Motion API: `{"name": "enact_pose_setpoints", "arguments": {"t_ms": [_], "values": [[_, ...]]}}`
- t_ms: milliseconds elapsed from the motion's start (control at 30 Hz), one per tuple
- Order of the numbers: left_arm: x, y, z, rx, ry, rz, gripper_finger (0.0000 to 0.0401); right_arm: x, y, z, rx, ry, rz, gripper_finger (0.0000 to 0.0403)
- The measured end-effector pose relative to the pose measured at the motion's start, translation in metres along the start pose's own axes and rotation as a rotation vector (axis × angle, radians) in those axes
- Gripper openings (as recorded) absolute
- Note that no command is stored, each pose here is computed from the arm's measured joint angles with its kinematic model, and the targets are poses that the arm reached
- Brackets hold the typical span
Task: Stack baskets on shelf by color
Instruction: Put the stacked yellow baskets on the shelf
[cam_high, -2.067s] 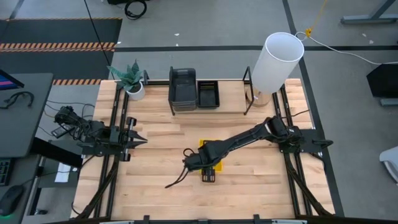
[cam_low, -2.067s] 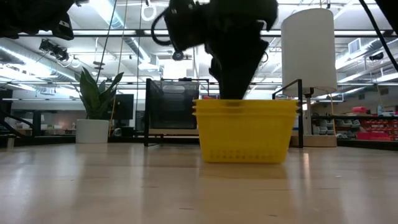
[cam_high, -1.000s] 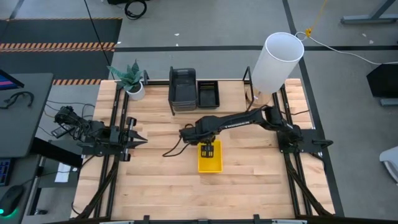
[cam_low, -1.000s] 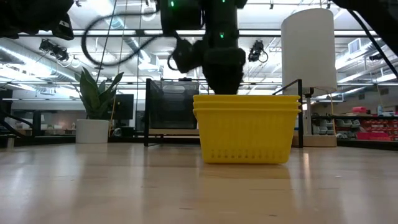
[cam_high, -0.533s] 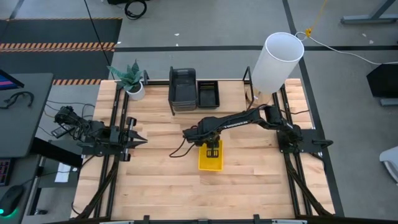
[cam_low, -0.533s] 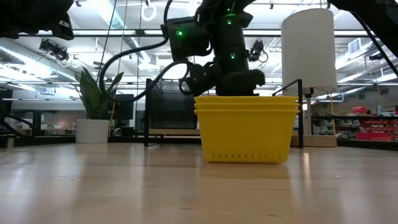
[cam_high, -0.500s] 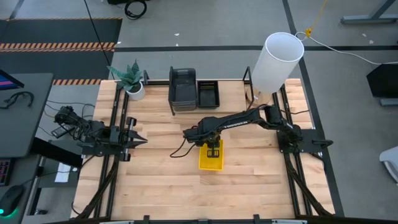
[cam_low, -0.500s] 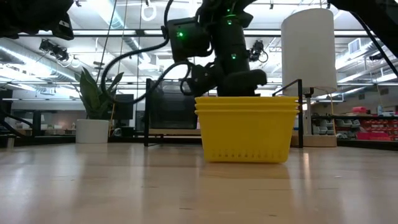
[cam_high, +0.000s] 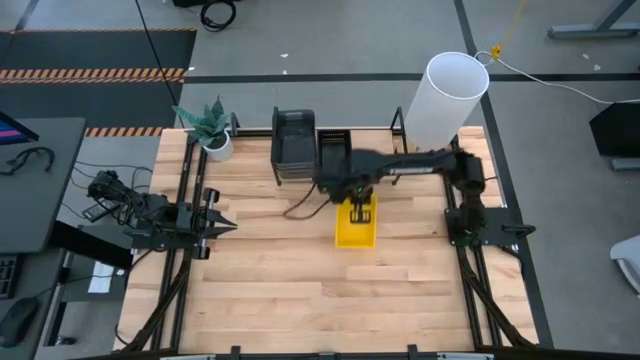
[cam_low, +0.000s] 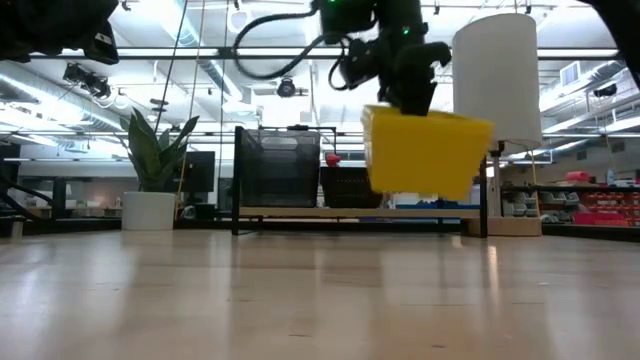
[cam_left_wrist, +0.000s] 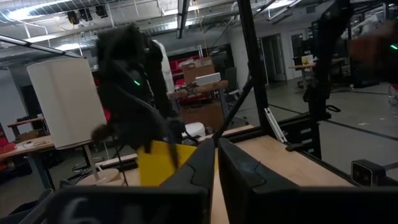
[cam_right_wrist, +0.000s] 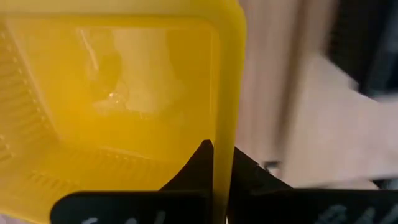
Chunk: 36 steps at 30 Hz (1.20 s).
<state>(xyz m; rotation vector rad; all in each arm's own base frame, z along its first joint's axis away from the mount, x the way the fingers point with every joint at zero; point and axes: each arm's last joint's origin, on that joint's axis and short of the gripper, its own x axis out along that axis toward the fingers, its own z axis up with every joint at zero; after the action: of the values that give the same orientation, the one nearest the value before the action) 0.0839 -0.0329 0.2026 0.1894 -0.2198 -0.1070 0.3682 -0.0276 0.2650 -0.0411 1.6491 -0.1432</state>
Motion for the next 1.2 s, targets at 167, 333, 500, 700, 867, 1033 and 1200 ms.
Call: {"name": "enact_pose_setpoints", "arguments": {"t_ms": [167, 333, 500, 700, 867, 1033, 1200], "values": [[0.000, 0.000, 0.000, 0.000, 0.000, 0.000, 0.0028, -0.030, -0.033, -0.027, 0.018, -0.042, -0.093, 0.0013], [0.000, 0.000, 0.000, 0.000, 0.000, 0.000, 0.0035, -0.050, -0.062, -0.047, 0.020, -0.091, -0.223, 0.0013], [0.000, 0.000, 0.000, 0.000, 0.000, -0.001, 0.0032, -0.051, -0.087, -0.056, 0.031, -0.061, -0.288, 0.0013], [0.000, 0.000, 0.000, 0.000, 0.000, 0.000, 0.0026, -0.045, -0.114, -0.059, 0.010, -0.004, -0.367, 0.0013], [0.000, 0.000, 0.000, 0.000, 0.000, 0.000, 0.0032, -0.042, -0.140, -0.063, 0.033, -0.033, -0.376, 0.0013], [0.000, 0.000, 0.000, 0.000, 0.000, -0.001, 0.0035, -0.032, -0.160, -0.064, 0.020, -0.064, -0.380, 0.0016], [0.000, 0.000, 0.000, 0.000, 0.000, -0.001, 0.0028, -0.022, -0.172, -0.068, 0.008, -0.049, -0.373, 0.0016]]}}
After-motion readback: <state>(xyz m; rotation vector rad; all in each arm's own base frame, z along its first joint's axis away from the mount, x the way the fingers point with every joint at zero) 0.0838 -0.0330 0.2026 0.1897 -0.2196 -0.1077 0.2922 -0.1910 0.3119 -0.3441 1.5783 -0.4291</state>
